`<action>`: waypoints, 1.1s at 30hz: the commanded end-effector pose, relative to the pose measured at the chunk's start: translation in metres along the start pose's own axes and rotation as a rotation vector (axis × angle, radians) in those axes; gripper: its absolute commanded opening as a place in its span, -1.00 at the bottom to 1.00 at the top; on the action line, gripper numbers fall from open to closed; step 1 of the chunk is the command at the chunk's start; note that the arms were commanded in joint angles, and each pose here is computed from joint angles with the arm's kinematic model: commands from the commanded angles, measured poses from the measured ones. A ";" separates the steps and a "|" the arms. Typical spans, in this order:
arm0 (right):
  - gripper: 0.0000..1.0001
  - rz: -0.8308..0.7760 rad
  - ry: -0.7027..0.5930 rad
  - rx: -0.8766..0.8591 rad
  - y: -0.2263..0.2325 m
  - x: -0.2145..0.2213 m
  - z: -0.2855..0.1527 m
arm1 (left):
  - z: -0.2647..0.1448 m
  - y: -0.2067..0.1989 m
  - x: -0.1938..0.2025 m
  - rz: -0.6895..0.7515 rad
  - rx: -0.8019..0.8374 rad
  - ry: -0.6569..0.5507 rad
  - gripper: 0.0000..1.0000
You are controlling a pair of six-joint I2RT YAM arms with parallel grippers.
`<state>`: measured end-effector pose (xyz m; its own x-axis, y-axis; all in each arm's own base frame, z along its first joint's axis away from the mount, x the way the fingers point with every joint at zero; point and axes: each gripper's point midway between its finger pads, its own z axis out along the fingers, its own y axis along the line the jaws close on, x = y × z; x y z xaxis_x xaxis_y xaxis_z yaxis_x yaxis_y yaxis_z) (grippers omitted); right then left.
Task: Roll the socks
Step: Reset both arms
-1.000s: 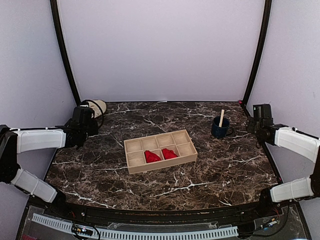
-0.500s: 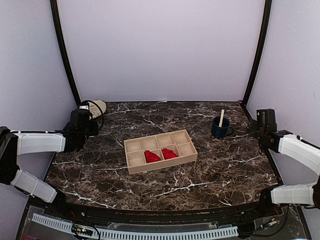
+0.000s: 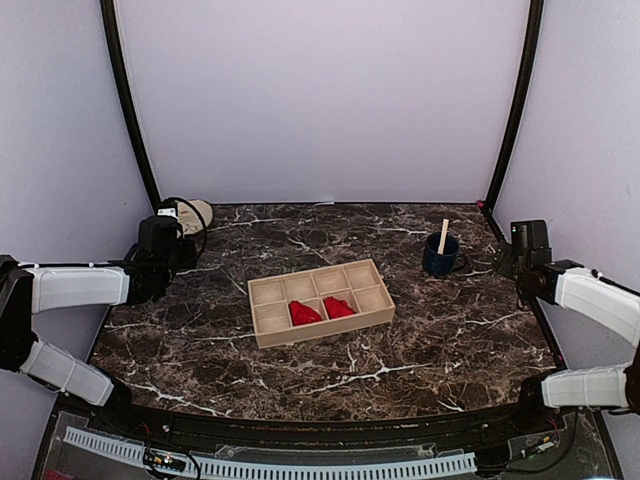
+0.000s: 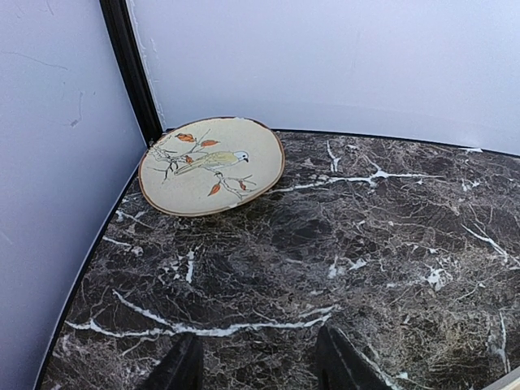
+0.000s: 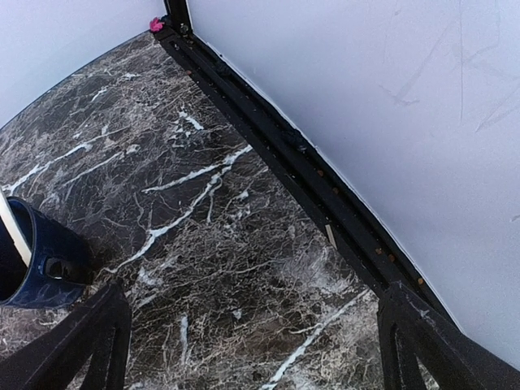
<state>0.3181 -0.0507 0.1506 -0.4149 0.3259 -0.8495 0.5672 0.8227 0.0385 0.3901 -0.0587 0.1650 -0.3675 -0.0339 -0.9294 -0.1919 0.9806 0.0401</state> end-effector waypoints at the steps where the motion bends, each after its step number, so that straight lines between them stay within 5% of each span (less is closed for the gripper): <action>1: 0.99 0.024 -0.024 0.005 0.002 -0.008 0.002 | -0.001 0.004 -0.003 -0.016 -0.010 -0.014 0.00; 33: 0.99 0.005 0.017 0.003 0.019 -0.007 0.020 | 0.009 0.005 0.008 0.023 -0.031 0.015 -0.01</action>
<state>0.3372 -0.0454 0.1328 -0.4704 0.3244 -0.8207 0.5601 0.8284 0.0064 0.3919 -0.0553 0.1516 -0.4002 -0.0141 -0.9163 -0.2007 0.9770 0.0726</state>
